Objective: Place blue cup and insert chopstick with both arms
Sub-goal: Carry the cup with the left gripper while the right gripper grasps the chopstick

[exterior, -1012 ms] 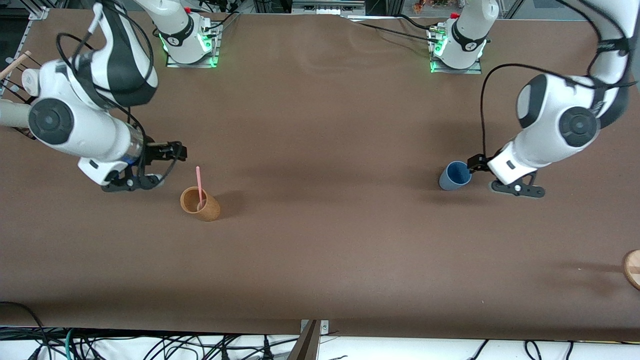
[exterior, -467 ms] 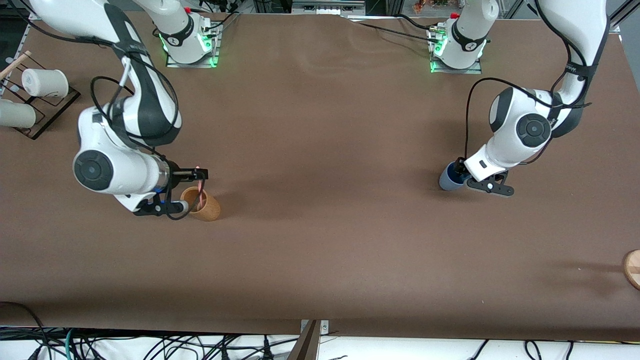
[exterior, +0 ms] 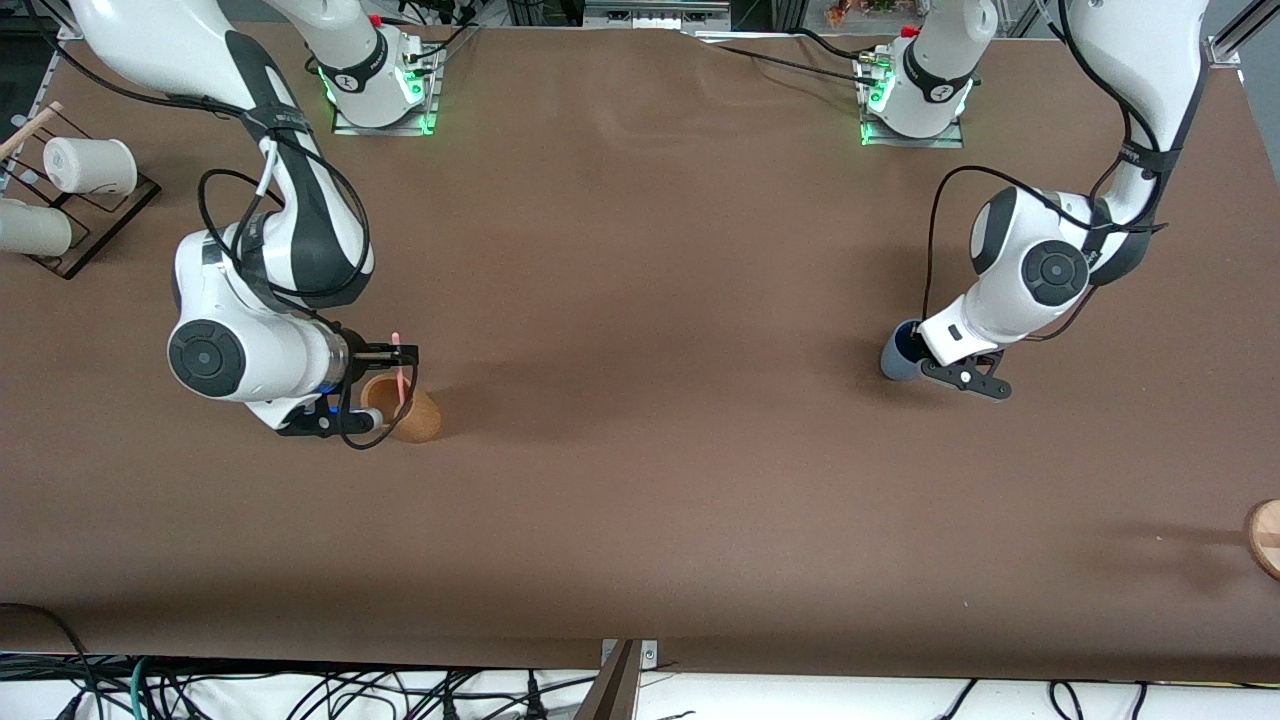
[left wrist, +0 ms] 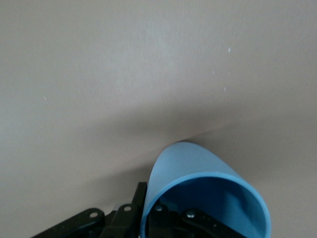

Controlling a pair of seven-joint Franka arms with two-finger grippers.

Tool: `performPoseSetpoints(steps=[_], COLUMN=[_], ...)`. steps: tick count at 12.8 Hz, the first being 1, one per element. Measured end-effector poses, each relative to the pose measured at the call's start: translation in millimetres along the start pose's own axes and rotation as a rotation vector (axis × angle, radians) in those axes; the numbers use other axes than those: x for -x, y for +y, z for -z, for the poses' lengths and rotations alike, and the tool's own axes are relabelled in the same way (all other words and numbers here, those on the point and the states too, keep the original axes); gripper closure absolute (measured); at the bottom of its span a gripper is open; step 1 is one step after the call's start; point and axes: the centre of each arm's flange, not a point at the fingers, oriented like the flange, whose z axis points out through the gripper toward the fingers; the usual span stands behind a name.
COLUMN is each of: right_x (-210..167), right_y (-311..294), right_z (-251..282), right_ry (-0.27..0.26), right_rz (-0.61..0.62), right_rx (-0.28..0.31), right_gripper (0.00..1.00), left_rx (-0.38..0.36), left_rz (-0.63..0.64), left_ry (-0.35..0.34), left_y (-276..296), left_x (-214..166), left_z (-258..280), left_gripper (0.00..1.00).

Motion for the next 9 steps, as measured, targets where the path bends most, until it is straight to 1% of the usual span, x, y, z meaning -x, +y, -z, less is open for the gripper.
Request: performPoseSetpoints(steps=[1, 2, 3, 4, 5, 6, 7, 8, 9], right_x=[-1, -4, -7, -9, -10, -11, -12, -12, -12], right_y=[-1, -3, -5, -7, -9, -10, -10, -10, -10], right_z=[-2, -5, -8, -12, -15, -17, -17, -16, -16], right_ry=[0.001, 0.010, 0.021, 0.025, 0.027, 0.028, 0.028, 0.030, 0.031], right_rz=[0.000, 0.001, 0.002, 0.005, 0.007, 0.008, 0.008, 0.008, 0.007], right_rx=[0.000, -0.001, -0.003, -0.003, -0.003, -0.003, -0.003, -0.003, -0.003], right_gripper=[0.19, 0.19, 0.19, 0.19, 0.20, 0.23, 0.23, 0.32, 0.38], left_rx=[-0.001, 0.003, 0.009, 0.013, 0.015, 0.019, 0.024, 0.031, 0.041], left_rz=[-0.007, -0.022, -0.023, -0.002, 0.028, 0.070, 0.117, 0.163, 0.203], left_ry=[0.008, 0.001, -0.027, -0.058, -0.073, -0.075, -0.074, -0.079, -0.091], left_y=[3, 12, 28, 46, 69, 99, 132, 166, 201], left_x=[-6, -13, -22, -30, -38, -45, -48, -46, -43], left_z=[8, 18, 33, 52, 71, 88, 97, 98, 95], left_gripper=[0.95, 0.95, 0.95, 0.95, 0.95, 0.95, 0.95, 0.95, 0.95])
